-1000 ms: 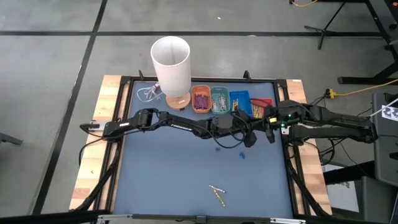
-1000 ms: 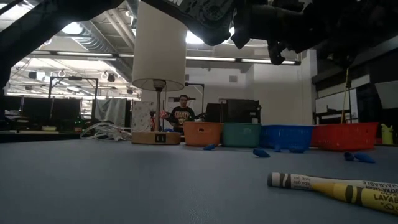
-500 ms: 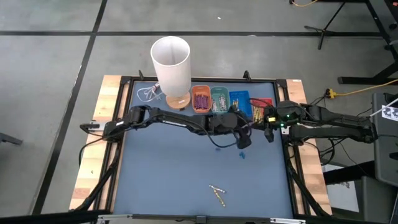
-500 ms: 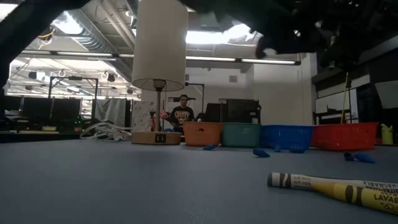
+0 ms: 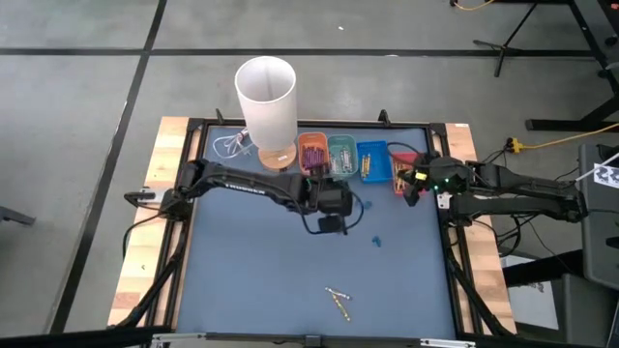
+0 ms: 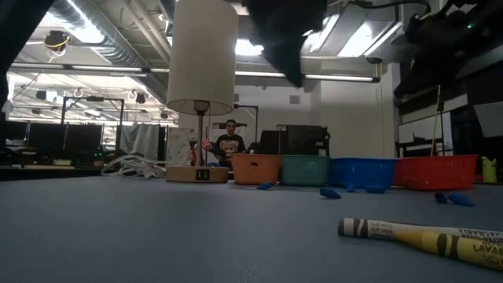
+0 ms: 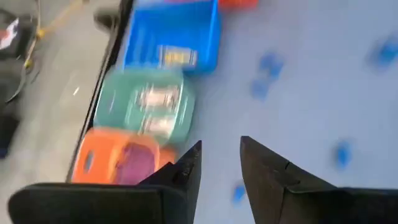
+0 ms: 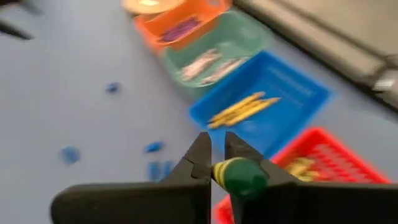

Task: Sort crayons
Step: Put the green crayon into the orange bin

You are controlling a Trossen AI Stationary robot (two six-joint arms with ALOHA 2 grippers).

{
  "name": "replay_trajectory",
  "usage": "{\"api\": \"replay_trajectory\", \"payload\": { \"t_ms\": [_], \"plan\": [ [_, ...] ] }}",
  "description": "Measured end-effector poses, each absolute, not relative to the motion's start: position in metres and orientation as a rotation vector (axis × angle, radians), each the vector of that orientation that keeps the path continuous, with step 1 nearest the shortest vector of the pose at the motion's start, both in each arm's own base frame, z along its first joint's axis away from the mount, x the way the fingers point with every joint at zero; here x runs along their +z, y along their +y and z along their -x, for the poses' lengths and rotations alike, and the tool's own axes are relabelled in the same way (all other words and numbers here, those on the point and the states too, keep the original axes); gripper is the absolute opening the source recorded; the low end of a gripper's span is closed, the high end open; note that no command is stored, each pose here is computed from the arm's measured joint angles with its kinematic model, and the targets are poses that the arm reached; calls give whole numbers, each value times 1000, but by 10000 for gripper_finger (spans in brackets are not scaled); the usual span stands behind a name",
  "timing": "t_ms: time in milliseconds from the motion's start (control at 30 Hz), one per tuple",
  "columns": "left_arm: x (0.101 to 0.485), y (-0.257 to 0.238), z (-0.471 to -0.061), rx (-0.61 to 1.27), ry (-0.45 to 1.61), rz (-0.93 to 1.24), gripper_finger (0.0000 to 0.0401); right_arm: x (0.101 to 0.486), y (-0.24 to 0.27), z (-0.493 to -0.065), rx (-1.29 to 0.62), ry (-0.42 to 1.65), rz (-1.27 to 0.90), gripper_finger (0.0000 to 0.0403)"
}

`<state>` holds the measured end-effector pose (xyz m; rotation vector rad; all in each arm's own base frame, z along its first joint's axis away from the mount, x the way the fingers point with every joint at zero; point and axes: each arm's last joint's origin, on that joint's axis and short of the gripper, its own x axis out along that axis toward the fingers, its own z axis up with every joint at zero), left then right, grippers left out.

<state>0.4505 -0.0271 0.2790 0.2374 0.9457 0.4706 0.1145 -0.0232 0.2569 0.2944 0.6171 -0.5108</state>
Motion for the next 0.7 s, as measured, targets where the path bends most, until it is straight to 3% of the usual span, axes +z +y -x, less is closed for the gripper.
{"api": "replay_trajectory", "payload": {
  "t_ms": [167,367,700],
  "plan": [
    [248,-32,-434,466,1103,-293,95,251,-28,-117,-652,640,-230,34],
    [219,-38,-379,498,1203,-265,95,238,-29,-123,-682,708,-215,42],
    [214,-58,-282,463,1006,-125,95,230,-32,-133,-739,770,-170,49]
  ]
}}
